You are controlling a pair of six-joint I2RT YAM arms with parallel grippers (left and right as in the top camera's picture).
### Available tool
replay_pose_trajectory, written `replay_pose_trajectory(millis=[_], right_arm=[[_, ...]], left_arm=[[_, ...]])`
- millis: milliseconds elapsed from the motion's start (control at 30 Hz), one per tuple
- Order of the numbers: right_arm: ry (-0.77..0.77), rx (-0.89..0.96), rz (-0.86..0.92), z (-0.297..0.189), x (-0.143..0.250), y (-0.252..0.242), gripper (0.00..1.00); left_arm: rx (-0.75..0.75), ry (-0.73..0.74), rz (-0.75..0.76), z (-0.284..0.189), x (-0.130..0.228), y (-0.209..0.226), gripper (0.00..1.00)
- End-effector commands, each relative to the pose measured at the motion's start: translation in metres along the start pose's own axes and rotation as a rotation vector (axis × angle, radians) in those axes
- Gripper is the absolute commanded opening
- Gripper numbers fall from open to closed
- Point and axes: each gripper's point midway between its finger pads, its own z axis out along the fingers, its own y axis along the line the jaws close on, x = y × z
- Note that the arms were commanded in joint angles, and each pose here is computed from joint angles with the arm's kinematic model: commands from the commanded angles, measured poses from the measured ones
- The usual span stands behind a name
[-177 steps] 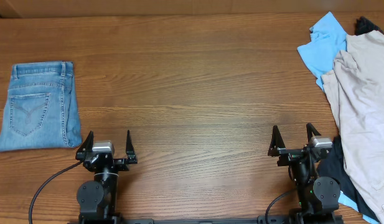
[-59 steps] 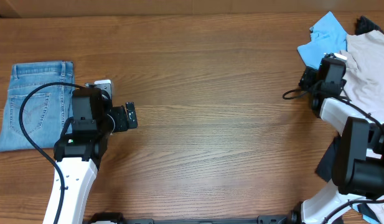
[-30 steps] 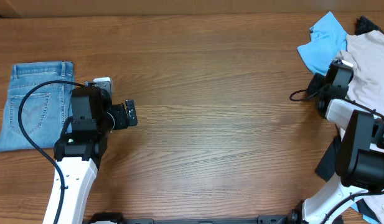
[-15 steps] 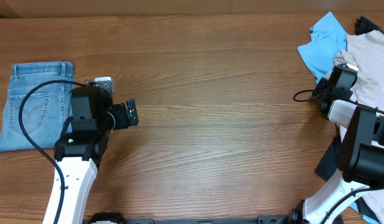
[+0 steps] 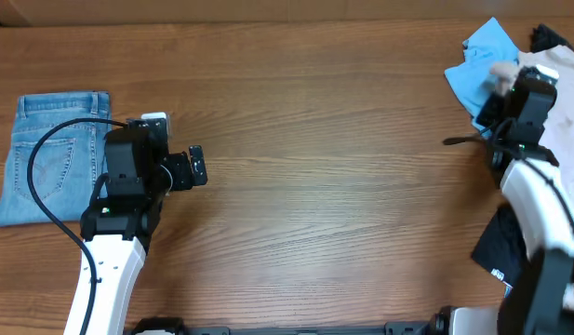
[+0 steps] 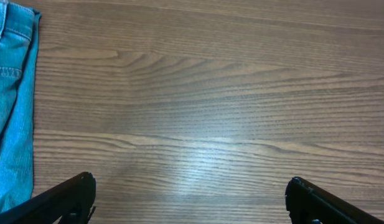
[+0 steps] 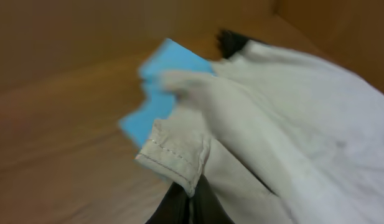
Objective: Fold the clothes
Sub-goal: 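Reach the right gripper into the clothes pile and grasp the beige shorts, then pull the beige shorts left out of the pile with the right gripper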
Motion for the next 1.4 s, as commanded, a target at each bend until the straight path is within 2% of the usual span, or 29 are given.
replay_pose_trajectory(millis=[0,200,367,400,433,467,500,667,767,933,1033,1100,1233,1367], right_arm=[[-0.111,-0.217,-0.092,-0.062,-0.031,0.080,0.04],[-0.207,-0.486,-0.182,-0.128,-0.027,0.191,0.04],[-0.342,-0.654,-0.167,-0.162,-0.033,0.259,0.04],[-0.358,-0.670,-0.161,-0.164,-0.033,0.267,0.13],[-0.366,-0.677,-0.158,-0.162,-0.032,0.272,0.34],[-0.363,-0.673,-0.155,-0.159,-0.031,0.273,0.71],[-0.356,-0.661,-0.153,-0.156,-0.029,0.272,1.00],[-0.301,-0.442,-0.168,-0.139,-0.026,0.228,1.00],[-0.256,-0.309,-0.198,-0.147,-0.023,0.190,1.00],[-0.143,-0.264,-0.153,-0.174,-0.009,0.144,1.00],[0.022,-0.260,-0.118,-0.183,0.025,0.119,1.00],[0.193,-0.257,-0.059,-0.187,0.062,0.107,1.00],[0.481,-0.143,0.032,-0.193,0.130,0.082,1.00],[0.603,-0.008,0.066,-0.190,0.165,0.062,1.00]], left_arm=[[0.019,-0.017,0.014,-0.002,-0.008,-0.005,1.00],[0.021,-0.030,0.015,-0.002,-0.011,-0.006,1.00],[0.052,-0.060,0.018,-0.003,-0.019,-0.012,1.00],[0.064,-0.066,0.019,-0.003,-0.020,-0.014,1.00],[0.079,-0.070,0.021,-0.003,-0.021,-0.016,1.00],[0.087,-0.073,0.021,-0.004,-0.022,-0.018,1.00],[0.094,-0.075,0.022,-0.004,-0.023,-0.019,1.00],[0.136,-0.065,-0.002,-0.004,-0.021,-0.026,1.00],[0.222,-0.058,0.008,-0.007,-0.020,-0.043,1.00],[0.332,-0.052,0.027,-0.012,-0.017,-0.080,1.00],[0.384,-0.054,0.076,-0.016,-0.013,-0.104,1.00],[0.409,-0.047,0.092,-0.018,-0.010,-0.116,1.00],[0.402,-0.032,0.029,-0.018,-0.008,-0.119,1.00],[0.409,-0.022,0.017,-0.018,-0.006,-0.120,1.00]])
